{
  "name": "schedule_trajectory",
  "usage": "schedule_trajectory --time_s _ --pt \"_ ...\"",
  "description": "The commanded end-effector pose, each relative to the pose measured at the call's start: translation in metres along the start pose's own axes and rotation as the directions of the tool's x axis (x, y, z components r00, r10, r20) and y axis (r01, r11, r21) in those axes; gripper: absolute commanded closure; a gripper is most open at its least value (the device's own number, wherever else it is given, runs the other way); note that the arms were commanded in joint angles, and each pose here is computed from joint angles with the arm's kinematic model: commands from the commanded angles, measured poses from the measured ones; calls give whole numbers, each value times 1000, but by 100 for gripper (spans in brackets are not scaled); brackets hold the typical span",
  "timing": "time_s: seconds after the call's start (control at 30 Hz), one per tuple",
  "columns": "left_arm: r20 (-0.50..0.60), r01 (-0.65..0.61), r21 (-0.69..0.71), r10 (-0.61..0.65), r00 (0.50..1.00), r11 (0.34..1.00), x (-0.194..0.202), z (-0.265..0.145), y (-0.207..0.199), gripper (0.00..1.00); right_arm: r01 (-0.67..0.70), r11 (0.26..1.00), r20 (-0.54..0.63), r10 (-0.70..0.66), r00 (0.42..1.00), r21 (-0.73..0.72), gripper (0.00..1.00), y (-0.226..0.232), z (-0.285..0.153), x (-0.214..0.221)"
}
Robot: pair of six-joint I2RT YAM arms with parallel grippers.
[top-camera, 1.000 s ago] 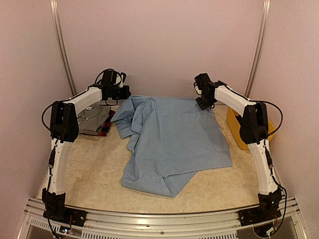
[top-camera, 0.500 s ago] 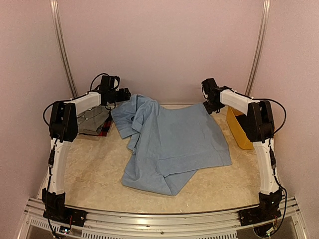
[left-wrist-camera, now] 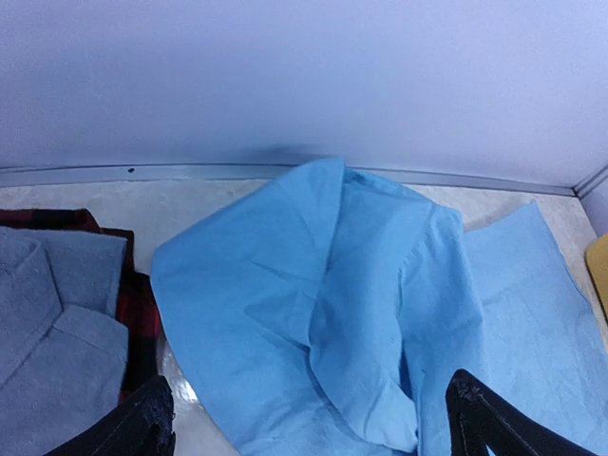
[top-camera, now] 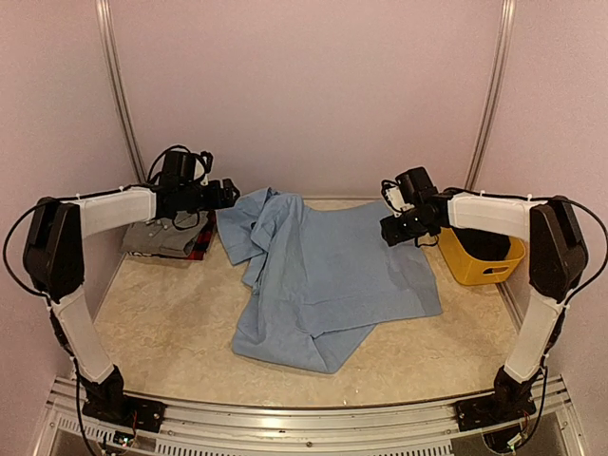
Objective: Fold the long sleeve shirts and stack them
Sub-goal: Flatten out the crumpled shirt at the center of the board.
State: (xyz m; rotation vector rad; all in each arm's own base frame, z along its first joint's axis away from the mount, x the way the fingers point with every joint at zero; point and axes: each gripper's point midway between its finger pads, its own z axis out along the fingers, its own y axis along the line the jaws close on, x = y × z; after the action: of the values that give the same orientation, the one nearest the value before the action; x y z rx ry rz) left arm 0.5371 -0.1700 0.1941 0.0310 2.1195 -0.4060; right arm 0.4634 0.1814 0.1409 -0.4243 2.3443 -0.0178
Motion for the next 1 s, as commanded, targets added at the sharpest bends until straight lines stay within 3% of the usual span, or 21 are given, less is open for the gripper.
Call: schedule_trajectory --time_s 0.0,0.1,0.23,0.5,0.77,0.97 --pt "-92 -18 152 32 995 988 64 -31 -51 10 -54 984 -35 49 998 -168 40 33 14 30" --pt "-147 2 290 43 988 957 105 -53 -85 16 -70 967 -57 57 997 -246 41 48 16 49" --pt "-230 100 375 -12 973 922 137 -65 -100 24 -95 966 -105 71 992 -240 41 49 23 70" --pt "-358 213 464 -39 933 860 185 -42 -112 30 -160 975 -230 122 966 -154 41 32 49 113" --pt "-404 235 367 -73 912 900 211 -3 -92 35 -184 980 -303 154 940 -74 42 10 61 146" --pt "-422 235 225 -123 898 945 229 -3 -57 40 -211 977 -354 202 913 14 41 -11 56 170"
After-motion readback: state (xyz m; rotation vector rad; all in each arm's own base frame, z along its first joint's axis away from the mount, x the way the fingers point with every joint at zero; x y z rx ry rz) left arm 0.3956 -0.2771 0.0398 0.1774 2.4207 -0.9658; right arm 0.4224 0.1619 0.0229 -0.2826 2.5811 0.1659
